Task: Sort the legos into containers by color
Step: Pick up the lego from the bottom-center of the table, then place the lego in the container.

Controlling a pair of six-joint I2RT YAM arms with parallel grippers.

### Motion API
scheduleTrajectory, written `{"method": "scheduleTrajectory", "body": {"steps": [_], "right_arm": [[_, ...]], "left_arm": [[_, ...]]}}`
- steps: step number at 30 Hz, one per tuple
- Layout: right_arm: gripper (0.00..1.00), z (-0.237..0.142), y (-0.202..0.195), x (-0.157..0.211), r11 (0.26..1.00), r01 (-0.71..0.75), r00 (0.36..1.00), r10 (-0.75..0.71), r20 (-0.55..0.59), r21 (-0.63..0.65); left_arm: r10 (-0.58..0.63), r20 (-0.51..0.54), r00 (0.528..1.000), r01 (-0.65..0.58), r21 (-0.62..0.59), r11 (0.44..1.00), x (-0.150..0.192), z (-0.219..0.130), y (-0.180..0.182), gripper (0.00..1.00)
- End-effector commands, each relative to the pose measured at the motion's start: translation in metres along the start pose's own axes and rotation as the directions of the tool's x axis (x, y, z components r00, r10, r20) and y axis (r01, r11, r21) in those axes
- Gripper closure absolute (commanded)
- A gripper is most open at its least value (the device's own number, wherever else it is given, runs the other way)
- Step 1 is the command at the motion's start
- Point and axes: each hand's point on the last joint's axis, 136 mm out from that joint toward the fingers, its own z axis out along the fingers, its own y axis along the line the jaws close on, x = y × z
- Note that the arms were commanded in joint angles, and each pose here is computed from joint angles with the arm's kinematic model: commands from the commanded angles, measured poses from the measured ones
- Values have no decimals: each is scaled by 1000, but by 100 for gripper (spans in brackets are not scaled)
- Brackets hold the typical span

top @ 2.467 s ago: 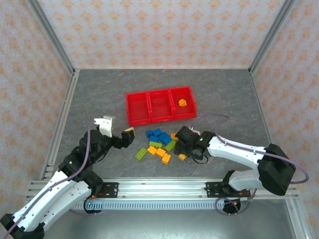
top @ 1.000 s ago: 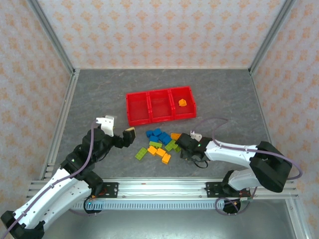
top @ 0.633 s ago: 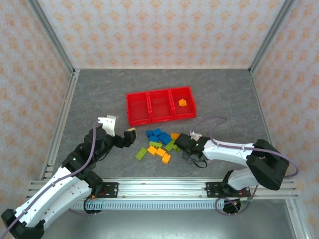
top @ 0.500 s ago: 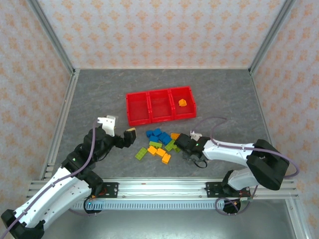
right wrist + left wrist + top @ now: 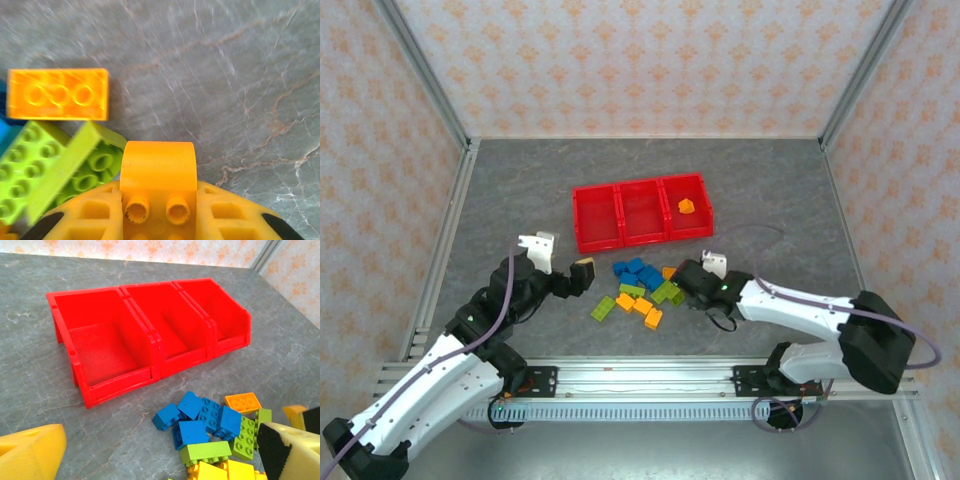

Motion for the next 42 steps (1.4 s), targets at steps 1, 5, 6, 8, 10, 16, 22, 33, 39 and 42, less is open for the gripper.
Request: {"method": "scheduleTrajectory", "body": {"steps": [1,5,6,8,10,16,22,33,39,42], "right_arm": [[76,-26,5,-37,1000,7,992,-7,128,2],[76,-43,19,-75,998,58,976,-57,211,3],[76,-44,21,-82,998,70,974,-69,217,5],[76,-44,25,-98,995,103,968,-103,228,12],[76,-42,29,-119,991,130,959,-132,252,26],[75,-20,37,-182,992,121,953,-122,278,22],[76,31,48,-204,985,168,962,-173,213,38],[75,94,61,-212,986,164,979,-166,116,28],[47,92,66,-211,990,144,984,-143,106,1],[35,79,70,-214,991,130,985,-124,123,-40]], "left_arm": [[22,5,1000,-22,65,998,-3,1,-13,1],[16,-3,1000,-16,91,996,-3,2,-18,1],[14,-4,1000,-13,85,996,-3,3,-17,1],[13,-13,1000,-12,79,997,-1,4,-16,1],[14,-20,1000,-12,78,997,0,6,-17,1],[18,-25,1000,-16,91,996,1,6,-19,1],[19,-23,1000,-16,127,992,2,5,-24,1],[13,37,999,-17,116,993,-9,-6,-22,1],[15,32,999,-18,107,994,-6,-5,-20,1],[19,0,1000,-19,101,995,-1,2,-19,1]]}}
